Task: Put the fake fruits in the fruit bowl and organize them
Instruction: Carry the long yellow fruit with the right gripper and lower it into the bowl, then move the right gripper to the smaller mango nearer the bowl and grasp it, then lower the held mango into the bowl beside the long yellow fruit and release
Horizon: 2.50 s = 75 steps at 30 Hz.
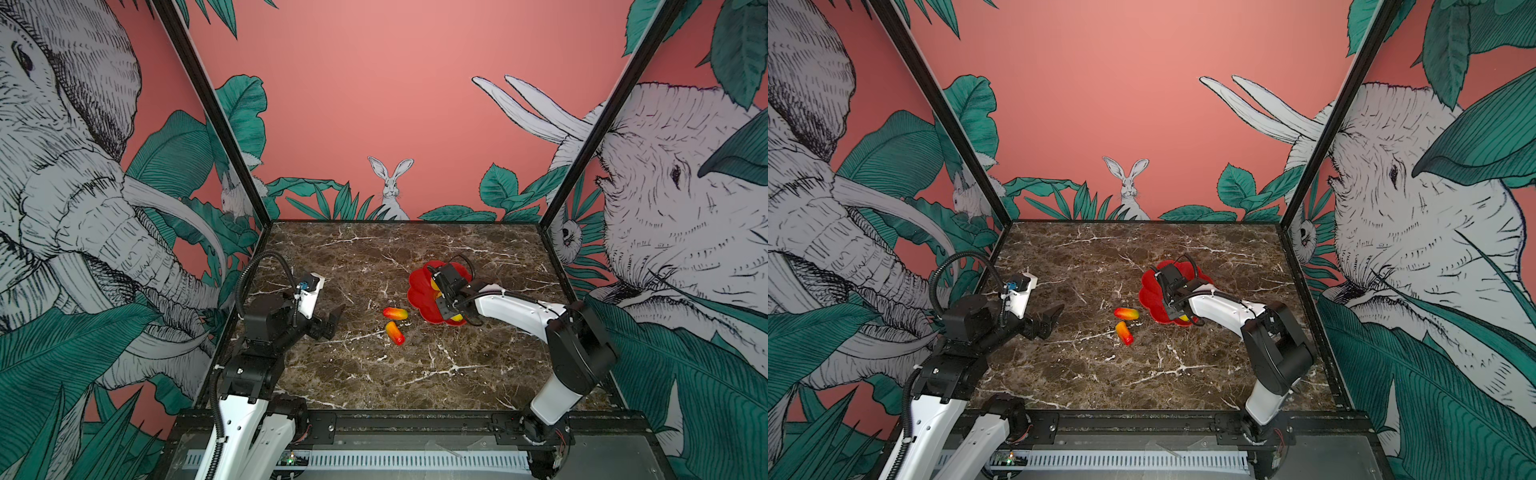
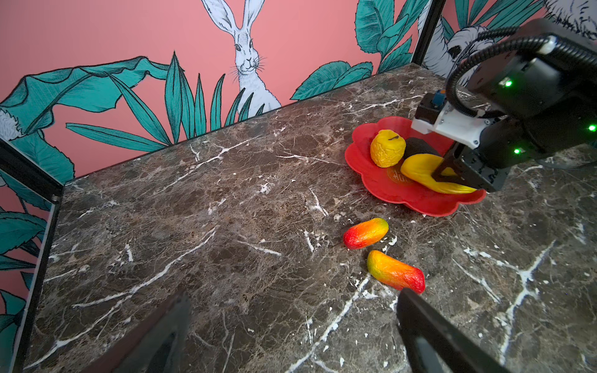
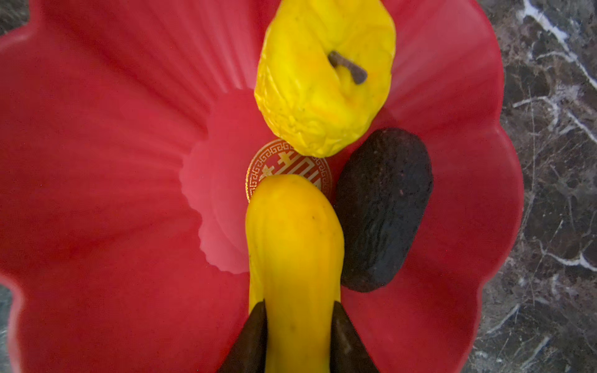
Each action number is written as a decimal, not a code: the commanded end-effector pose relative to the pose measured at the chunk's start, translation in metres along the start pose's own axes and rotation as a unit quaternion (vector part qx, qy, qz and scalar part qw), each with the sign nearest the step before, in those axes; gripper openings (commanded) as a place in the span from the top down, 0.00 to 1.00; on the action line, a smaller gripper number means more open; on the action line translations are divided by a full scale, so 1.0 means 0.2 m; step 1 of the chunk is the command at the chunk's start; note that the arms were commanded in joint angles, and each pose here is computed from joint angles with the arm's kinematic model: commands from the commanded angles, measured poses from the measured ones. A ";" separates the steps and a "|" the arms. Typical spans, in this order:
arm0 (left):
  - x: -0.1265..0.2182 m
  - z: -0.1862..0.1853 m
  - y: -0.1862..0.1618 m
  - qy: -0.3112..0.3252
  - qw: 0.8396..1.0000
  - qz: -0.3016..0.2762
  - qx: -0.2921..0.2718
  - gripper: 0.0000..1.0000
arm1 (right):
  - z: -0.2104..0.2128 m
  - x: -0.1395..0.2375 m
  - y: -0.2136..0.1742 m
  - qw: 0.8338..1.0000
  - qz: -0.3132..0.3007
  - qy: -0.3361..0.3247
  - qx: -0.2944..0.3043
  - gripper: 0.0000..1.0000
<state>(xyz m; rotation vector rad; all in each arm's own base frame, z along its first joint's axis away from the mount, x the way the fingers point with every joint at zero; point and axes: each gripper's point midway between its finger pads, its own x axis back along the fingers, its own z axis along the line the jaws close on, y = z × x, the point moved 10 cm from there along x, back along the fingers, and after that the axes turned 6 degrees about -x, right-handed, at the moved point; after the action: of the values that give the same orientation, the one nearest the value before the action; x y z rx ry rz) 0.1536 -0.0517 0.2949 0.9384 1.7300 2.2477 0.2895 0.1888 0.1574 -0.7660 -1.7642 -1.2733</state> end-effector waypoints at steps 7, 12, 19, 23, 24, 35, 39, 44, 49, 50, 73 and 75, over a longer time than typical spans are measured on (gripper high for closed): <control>-0.01 0.00 -0.01 0.000 1.000 -0.001 -0.003 0.00 | -0.01 0.02 0.04 1.000 -0.024 -0.004 -0.005 0.49; -0.02 0.00 -0.01 -0.003 1.000 0.002 -0.002 0.00 | -0.06 0.18 0.07 0.999 -0.049 0.010 -0.014 0.37; -0.03 0.00 -0.01 -0.003 1.000 0.004 -0.002 0.00 | -0.04 0.54 0.06 0.992 -0.101 0.076 0.010 0.00; -0.03 0.01 -0.01 -0.003 1.000 0.008 -0.001 0.00 | 0.09 0.66 0.03 0.982 -0.126 0.128 0.054 0.01; -0.03 0.01 -0.01 -0.003 1.000 0.009 -0.001 0.00 | 0.12 0.68 0.02 0.980 -0.129 0.136 0.063 0.01; -0.03 0.00 -0.01 -0.006 1.000 0.010 0.001 0.00 | 0.65 0.48 -0.07 0.969 -0.064 0.173 0.162 0.01; -0.03 0.01 -0.01 -0.005 1.000 0.009 0.001 0.00 | 0.75 0.36 -0.09 0.970 -0.045 0.183 0.157 0.04; -0.03 0.01 -0.01 -0.005 1.000 0.008 0.001 0.00 | 0.82 0.25 -0.11 0.970 -0.029 0.195 0.144 0.13; -0.03 0.00 -0.01 -0.005 1.000 0.007 -0.001 0.00 | 0.85 0.16 -0.14 0.971 -0.007 0.194 0.140 0.25; -0.03 0.01 -0.01 -0.004 1.000 0.006 -0.001 0.00 | 0.85 0.15 -0.14 0.971 -0.004 0.191 0.140 0.29; -0.03 0.00 -0.01 -0.005 1.000 0.004 -0.001 0.00 | 0.86 0.04 -0.20 0.975 0.023 0.180 0.128 0.69; -0.03 0.00 -0.01 -0.004 1.000 0.004 -0.002 0.00 | 0.85 0.06 -0.19 0.975 0.021 0.179 0.129 0.73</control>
<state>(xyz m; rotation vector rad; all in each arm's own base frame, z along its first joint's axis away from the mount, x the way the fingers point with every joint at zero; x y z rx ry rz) 0.1583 -0.0524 0.2911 0.9708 1.7361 2.2531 0.2068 0.3424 0.1242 -0.3727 -1.5670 -1.0518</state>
